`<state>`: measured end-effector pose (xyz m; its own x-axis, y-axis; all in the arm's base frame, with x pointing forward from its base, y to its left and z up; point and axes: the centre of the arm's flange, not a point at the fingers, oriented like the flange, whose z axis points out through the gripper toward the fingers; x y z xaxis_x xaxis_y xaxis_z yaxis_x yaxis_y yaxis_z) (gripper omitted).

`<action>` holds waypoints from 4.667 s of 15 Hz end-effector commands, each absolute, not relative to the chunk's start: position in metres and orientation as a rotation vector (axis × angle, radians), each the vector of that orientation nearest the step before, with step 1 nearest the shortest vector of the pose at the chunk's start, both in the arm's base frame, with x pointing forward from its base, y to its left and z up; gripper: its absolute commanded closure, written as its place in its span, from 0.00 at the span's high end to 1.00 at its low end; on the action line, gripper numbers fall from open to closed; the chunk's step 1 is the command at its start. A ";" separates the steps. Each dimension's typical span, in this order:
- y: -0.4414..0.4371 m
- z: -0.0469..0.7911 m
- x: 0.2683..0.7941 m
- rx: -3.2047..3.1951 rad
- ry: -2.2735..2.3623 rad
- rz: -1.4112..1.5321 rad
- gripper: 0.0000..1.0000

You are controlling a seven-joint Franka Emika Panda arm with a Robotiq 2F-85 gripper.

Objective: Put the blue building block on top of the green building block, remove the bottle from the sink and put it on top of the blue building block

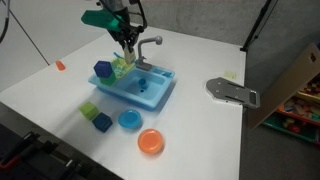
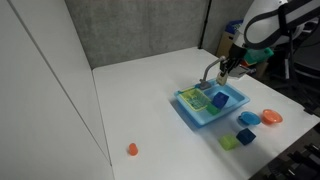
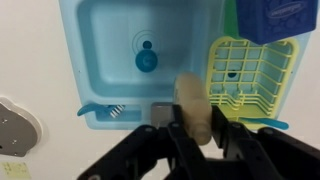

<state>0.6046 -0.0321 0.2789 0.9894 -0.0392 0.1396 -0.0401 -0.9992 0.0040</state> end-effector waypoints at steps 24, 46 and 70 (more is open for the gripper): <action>0.024 0.320 0.525 3.197 0.317 0.064 0.10; 0.039 0.291 0.526 3.185 0.446 0.131 0.26; 0.030 0.370 0.552 3.157 0.286 0.111 1.00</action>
<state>0.5487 0.0346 0.3415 0.9730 0.2121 0.0915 0.2165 -0.9754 -0.0407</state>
